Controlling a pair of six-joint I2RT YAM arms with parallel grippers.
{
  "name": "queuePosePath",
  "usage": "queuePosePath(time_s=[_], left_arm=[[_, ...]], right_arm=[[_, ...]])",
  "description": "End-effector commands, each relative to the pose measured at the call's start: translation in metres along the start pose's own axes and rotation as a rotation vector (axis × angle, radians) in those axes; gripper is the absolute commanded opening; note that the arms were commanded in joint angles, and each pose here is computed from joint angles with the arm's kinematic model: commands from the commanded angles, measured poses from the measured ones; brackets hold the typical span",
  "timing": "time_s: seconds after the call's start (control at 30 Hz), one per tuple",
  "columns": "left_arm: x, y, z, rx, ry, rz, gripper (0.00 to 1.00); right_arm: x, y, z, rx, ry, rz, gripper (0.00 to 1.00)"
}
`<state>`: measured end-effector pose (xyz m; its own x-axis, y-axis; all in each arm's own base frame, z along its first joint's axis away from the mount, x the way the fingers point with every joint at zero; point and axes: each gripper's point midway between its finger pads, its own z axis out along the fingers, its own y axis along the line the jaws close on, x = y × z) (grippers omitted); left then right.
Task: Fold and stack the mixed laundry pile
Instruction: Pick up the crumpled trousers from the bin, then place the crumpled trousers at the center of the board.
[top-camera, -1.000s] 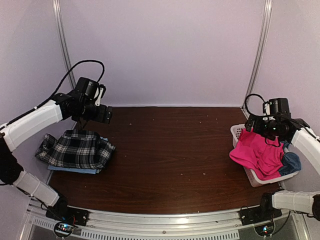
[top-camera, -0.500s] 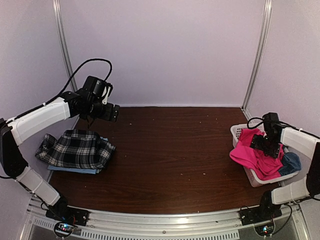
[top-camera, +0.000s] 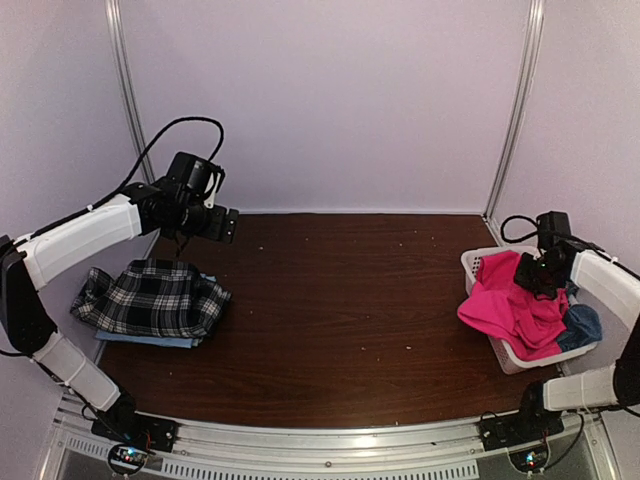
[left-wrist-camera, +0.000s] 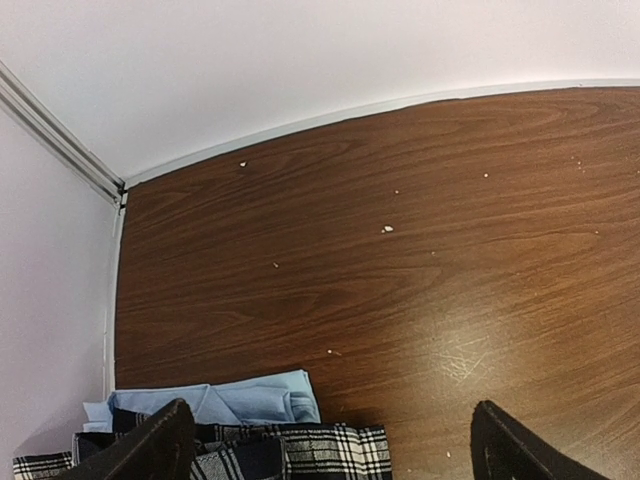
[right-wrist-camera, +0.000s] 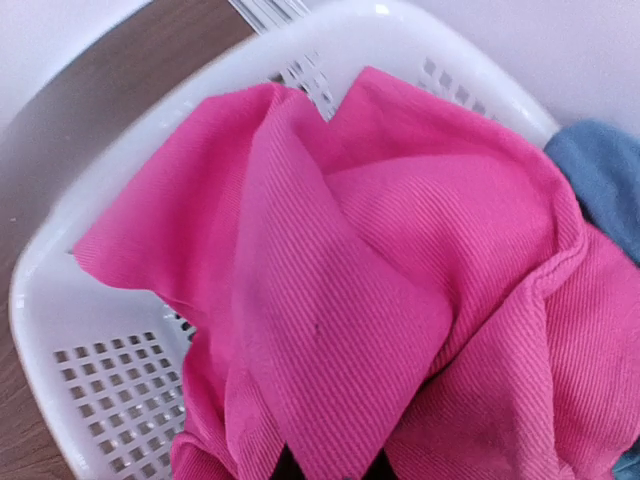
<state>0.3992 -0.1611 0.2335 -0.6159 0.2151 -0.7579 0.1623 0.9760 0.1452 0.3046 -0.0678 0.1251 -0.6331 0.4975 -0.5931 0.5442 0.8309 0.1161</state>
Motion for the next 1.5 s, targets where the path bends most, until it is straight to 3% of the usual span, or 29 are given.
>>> queuePosePath(time_s=[0.0,0.3,0.43,0.77,0.87,0.97,1.13,1.33,1.47], left_arm=[[-0.022,0.003,-0.005,-0.013,-0.073,-0.023,0.98],[-0.023,0.003,-0.006,-0.014,-0.08,-0.027,0.98],[-0.024,0.004,-0.006,-0.019,-0.086,-0.026,0.98],[-0.026,0.016,-0.015,-0.028,-0.1,-0.085,0.98],[-0.026,0.026,-0.021,-0.032,-0.11,-0.119,0.98],[-0.025,0.034,-0.027,-0.036,-0.121,-0.141,0.98],[-0.02,0.041,-0.031,-0.049,-0.123,-0.151,0.98],[-0.012,0.038,-0.028,-0.027,-0.115,-0.167,0.98],[-0.023,0.006,-0.029,0.158,-0.184,-0.153,0.98]], right_arm=[[-0.071,0.029,-0.076,-0.155,-0.21,-0.038,0.0],[-0.158,0.121,-0.22,-0.553,-0.467,-0.124,0.0],[-0.172,0.194,-0.275,-0.749,-0.531,-0.217,0.0],[-0.143,0.403,-0.391,-1.225,-0.584,-0.433,0.0],[-0.129,0.434,-0.44,-1.411,-0.633,-0.433,0.0],[-0.13,0.433,-0.486,-1.581,-0.721,-0.386,0.0],[-0.141,0.432,-0.452,-1.526,-0.77,-0.349,0.0],[-0.165,0.417,-0.344,-1.44,-0.616,-0.245,0.0],[-0.169,0.424,-0.335,-1.508,-0.553,-0.238,0.0]])
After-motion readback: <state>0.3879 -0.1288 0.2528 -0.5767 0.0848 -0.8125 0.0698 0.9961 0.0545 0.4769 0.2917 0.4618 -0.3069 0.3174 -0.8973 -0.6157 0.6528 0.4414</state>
